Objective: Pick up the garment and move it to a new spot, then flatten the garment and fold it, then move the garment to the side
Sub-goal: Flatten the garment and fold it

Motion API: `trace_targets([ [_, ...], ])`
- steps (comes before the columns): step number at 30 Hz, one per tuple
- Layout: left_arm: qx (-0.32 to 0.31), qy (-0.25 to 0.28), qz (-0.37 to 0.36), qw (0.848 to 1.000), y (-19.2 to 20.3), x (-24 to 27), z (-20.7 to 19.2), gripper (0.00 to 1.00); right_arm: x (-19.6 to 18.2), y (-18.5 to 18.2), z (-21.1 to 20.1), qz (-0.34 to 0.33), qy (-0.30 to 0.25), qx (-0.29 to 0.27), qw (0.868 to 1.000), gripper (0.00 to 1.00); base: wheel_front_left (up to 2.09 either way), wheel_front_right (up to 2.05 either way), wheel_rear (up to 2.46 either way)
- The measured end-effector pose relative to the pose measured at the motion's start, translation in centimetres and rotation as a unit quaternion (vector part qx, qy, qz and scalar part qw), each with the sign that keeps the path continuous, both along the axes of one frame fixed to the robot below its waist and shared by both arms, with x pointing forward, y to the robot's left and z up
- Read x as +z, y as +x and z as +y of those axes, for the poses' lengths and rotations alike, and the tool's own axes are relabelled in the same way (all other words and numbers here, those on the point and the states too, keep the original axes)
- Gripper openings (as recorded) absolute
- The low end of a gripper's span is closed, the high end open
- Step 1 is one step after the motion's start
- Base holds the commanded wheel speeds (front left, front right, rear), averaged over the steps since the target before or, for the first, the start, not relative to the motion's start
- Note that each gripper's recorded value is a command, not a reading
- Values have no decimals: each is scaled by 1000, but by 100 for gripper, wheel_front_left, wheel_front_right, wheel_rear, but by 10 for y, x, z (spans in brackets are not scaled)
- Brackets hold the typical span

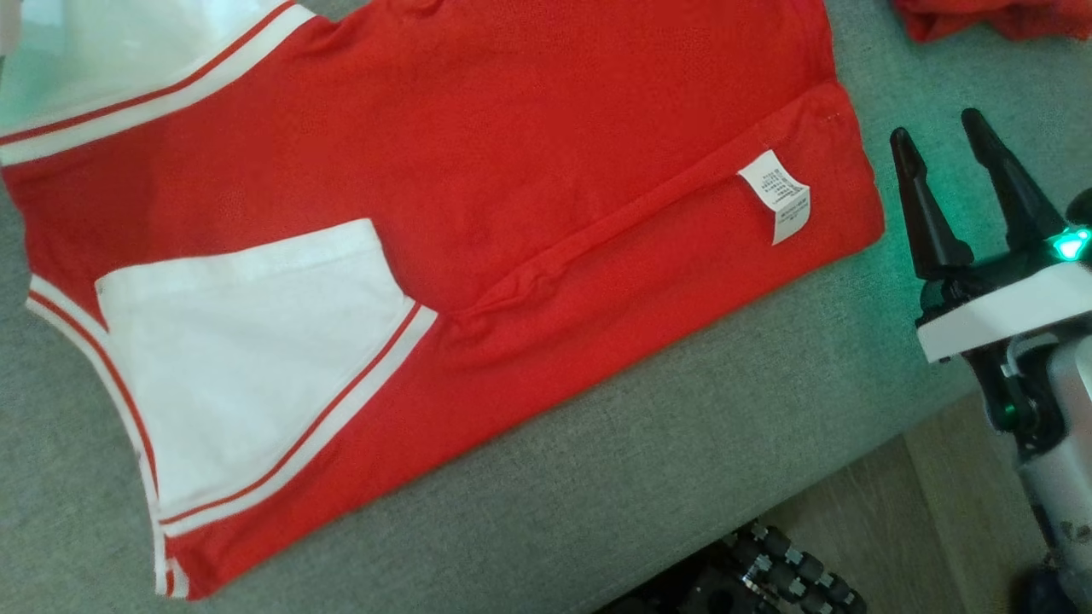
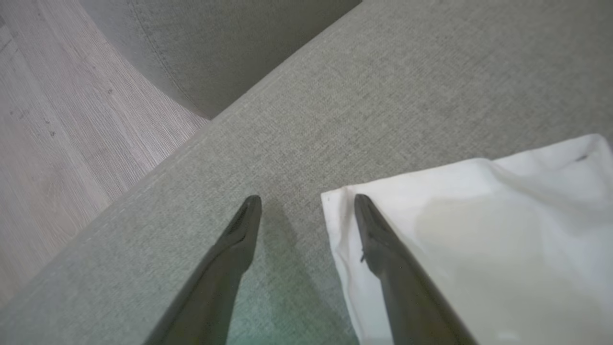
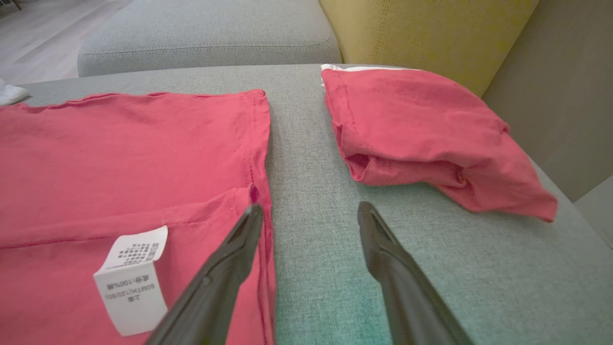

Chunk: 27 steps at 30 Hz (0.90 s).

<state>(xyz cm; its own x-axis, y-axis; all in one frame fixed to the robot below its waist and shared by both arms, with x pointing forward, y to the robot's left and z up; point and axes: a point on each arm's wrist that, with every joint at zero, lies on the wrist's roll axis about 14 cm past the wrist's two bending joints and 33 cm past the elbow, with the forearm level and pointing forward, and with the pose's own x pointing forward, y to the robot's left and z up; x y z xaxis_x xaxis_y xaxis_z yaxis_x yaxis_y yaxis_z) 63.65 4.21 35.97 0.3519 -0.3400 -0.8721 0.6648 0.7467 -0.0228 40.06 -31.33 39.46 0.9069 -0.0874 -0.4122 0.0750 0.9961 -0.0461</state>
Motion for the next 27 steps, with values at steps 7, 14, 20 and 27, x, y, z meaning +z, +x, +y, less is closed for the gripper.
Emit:
trace_targets([
  [7, -5, -12, 28, 1000, -6, -3, -6, 0, -5, -2, -4, 6, 1, -7, 1000, 100, 0, 0, 0],
  [14, -1, -36, 14, 999, -5, 8, -7, 0, -1, 9, -8, -1, 7, -10, 1000, 100, 0, 0, 0],
  [20, -14, -76, -28, 997, -3, 32, -14, 0, 12, 39, -9, -2, 9, 8, 1000, 100, 0, 0, 0],
  [27, -41, -97, -45, 993, -15, 53, -18, 0, 4, 73, 9, 45, 52, 31, 997, 100, 0, 0, 0],
])
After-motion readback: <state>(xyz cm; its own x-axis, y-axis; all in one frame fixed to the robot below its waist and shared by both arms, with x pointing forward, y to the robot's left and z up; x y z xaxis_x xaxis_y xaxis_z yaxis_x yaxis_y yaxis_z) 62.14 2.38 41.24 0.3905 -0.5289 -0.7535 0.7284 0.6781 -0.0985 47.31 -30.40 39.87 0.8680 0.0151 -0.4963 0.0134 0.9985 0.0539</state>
